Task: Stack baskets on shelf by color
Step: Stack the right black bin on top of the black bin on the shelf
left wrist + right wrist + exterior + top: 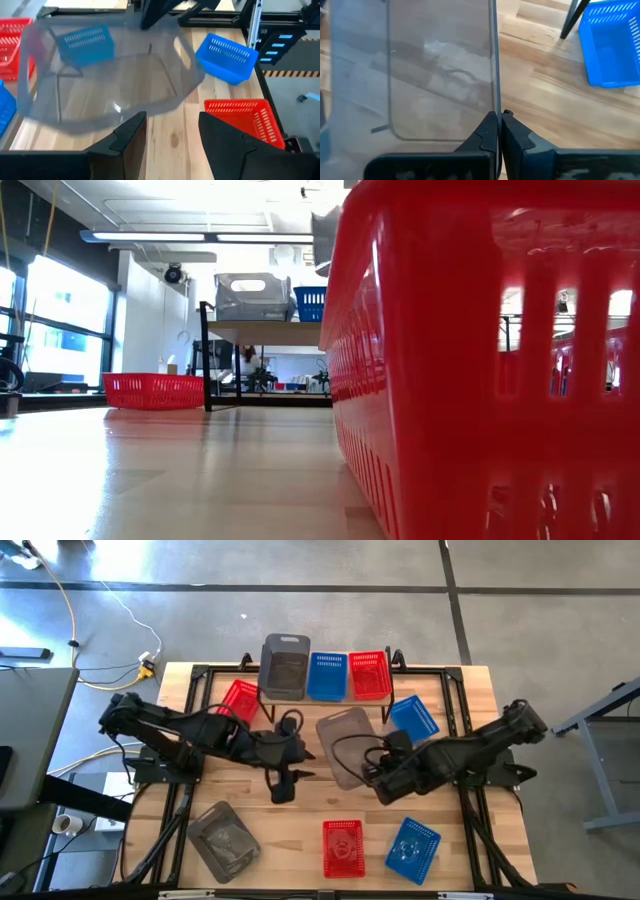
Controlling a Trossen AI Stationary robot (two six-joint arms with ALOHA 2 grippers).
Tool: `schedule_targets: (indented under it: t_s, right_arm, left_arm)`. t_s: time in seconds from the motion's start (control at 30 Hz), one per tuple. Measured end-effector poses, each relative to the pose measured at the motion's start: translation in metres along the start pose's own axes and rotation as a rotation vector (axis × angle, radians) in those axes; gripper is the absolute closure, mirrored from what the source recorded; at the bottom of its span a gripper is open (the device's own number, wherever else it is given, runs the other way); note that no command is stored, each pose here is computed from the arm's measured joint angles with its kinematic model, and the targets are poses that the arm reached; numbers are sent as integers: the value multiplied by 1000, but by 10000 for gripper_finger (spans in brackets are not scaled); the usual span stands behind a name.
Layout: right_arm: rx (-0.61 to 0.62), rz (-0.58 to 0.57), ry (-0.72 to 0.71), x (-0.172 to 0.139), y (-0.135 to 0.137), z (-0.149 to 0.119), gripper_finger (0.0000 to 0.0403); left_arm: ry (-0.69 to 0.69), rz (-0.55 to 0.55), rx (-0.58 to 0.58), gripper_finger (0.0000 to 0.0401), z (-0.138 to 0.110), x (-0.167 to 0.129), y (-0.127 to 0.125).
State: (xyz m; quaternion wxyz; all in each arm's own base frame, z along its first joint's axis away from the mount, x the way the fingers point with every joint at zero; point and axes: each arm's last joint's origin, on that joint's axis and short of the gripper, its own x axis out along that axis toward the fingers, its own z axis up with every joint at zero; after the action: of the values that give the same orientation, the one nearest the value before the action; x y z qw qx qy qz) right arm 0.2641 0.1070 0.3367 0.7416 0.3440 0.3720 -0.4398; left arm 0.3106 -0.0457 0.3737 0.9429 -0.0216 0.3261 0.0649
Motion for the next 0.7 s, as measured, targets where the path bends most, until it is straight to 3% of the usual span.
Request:
schedule_targets:
  t_s: [0.33,0.7]
  right_arm:
    - [8,20,-37,28,22,7,403]
    - [27,70,-95,40,32,23,403]
  left_arm:
    - [-3,50,55,229,-2,14,-14]
    - [86,79,84,229,-12,41,-19]
